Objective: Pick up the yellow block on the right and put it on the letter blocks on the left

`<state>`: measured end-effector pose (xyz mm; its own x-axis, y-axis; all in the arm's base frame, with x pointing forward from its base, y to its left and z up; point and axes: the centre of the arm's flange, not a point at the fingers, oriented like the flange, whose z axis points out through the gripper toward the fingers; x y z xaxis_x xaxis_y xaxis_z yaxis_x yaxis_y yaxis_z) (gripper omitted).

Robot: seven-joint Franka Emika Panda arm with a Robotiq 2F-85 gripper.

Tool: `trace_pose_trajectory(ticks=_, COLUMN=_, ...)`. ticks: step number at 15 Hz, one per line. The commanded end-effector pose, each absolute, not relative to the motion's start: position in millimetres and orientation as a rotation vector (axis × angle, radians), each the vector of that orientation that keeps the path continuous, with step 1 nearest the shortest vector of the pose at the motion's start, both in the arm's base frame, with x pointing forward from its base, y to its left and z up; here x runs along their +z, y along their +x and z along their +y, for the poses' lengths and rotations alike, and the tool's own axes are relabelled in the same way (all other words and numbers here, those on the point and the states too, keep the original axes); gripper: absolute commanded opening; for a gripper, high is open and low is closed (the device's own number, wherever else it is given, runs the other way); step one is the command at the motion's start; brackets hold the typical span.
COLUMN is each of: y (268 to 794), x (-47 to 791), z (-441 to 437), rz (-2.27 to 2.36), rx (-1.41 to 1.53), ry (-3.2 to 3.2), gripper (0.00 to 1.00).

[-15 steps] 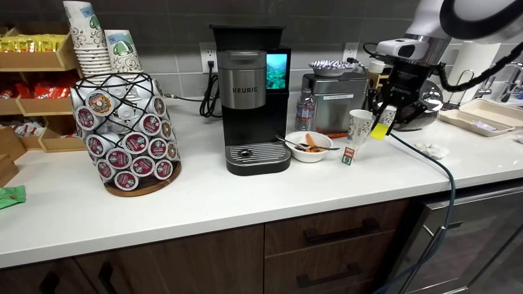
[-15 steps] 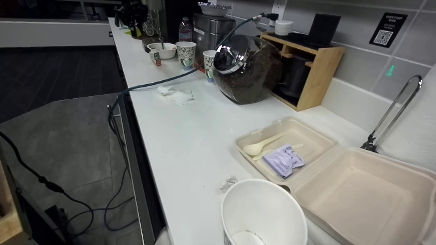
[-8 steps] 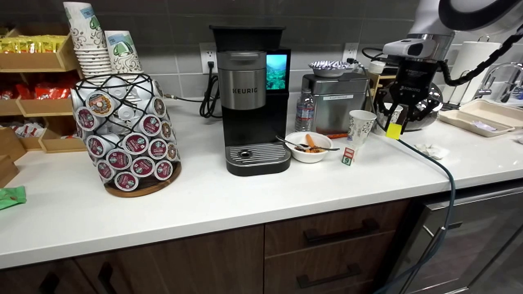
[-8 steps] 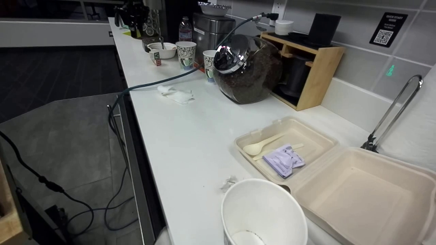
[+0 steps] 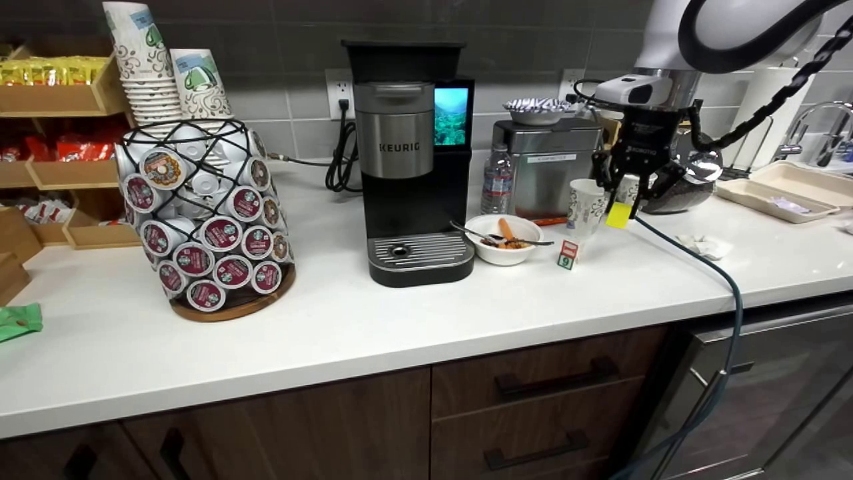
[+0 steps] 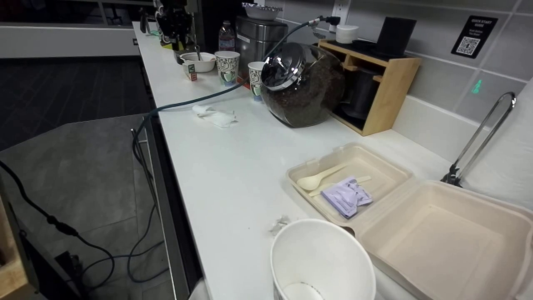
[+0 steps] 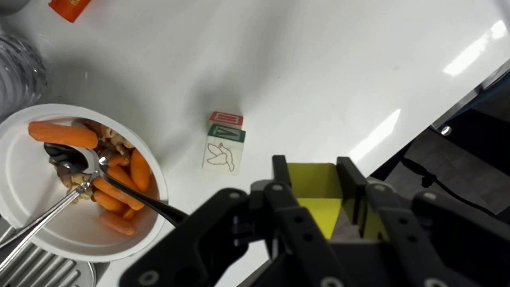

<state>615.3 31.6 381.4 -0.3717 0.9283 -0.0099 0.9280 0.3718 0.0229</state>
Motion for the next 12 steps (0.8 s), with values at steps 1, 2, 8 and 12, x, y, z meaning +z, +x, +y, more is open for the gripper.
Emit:
trace_pose_trajectory(ticks=1, y=635, x=370, z=46, rz=2.528, rx=-0.041, ry=1.818, gripper=0.09)
trace_pose_trajectory(ticks=2, y=638, x=366, z=49, rz=2.511, rx=-0.043, ry=1.838, gripper=0.09)
trace_pose_trajectory(ticks=8, y=649, x=349, z=58, rz=2.477, rx=-0.041, ry=1.907, gripper=0.09)
trace_pose_trajectory(ticks=12, y=656, x=341, z=61, rz=2.47, rx=-0.032, ry=1.918, gripper=0.09)
